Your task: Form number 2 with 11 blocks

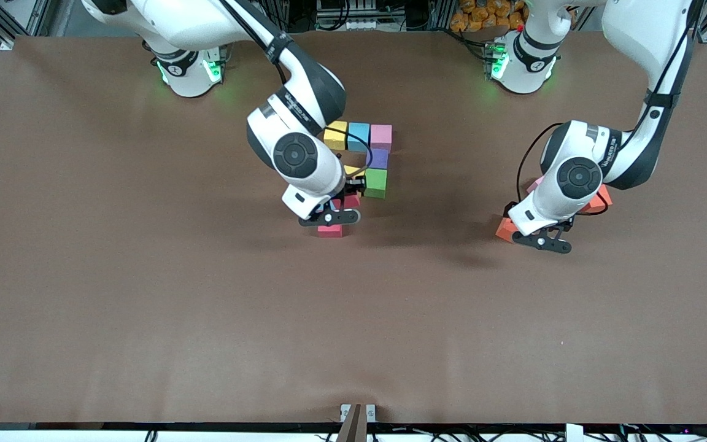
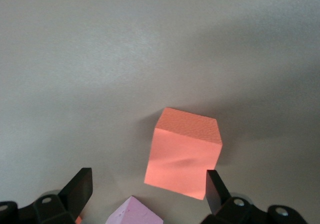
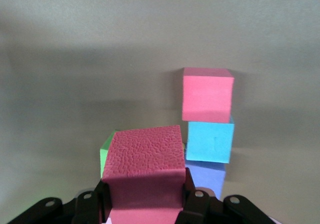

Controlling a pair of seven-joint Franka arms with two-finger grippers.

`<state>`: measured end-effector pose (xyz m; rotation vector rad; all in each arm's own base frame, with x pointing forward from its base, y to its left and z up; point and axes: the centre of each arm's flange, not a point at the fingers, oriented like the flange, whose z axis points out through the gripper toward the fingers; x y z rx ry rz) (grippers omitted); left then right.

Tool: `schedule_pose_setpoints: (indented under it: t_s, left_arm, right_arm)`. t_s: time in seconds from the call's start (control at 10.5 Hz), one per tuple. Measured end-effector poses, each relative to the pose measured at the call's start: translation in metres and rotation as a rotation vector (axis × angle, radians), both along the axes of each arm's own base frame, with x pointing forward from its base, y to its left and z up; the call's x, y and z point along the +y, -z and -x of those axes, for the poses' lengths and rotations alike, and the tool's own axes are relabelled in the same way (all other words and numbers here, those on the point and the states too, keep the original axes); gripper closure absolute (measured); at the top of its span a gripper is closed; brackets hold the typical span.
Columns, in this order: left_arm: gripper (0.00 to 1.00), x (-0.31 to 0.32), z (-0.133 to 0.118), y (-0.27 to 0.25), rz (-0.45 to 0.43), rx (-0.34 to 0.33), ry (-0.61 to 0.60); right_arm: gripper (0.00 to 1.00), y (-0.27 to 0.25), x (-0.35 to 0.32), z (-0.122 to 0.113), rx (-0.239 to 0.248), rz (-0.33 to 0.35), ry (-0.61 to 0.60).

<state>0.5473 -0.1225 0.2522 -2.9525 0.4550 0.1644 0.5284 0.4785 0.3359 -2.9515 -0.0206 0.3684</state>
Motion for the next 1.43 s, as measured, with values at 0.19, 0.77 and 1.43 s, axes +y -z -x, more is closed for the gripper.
schedule_pose_setpoints:
  t_s: [0.19,0.77,1.43]
  left_arm:
    - [0.00,-0.006,0.001,0.002,0.008,0.003,0.036]
    - [0.00,-0.011,0.004,0.006,0.019,0.027,0.144]
    - [0.00,0.002,0.005,0.024,0.039,0.067,0.143]
  right_arm:
    - [0.44,0.010,0.007,-0.007,0.003,-0.001,0.014]
    - [0.44,0.057,0.013,-0.021,-0.007,0.021,0.035]
    - [0.44,0.087,0.019,-0.022,-0.024,0.029,0.050]
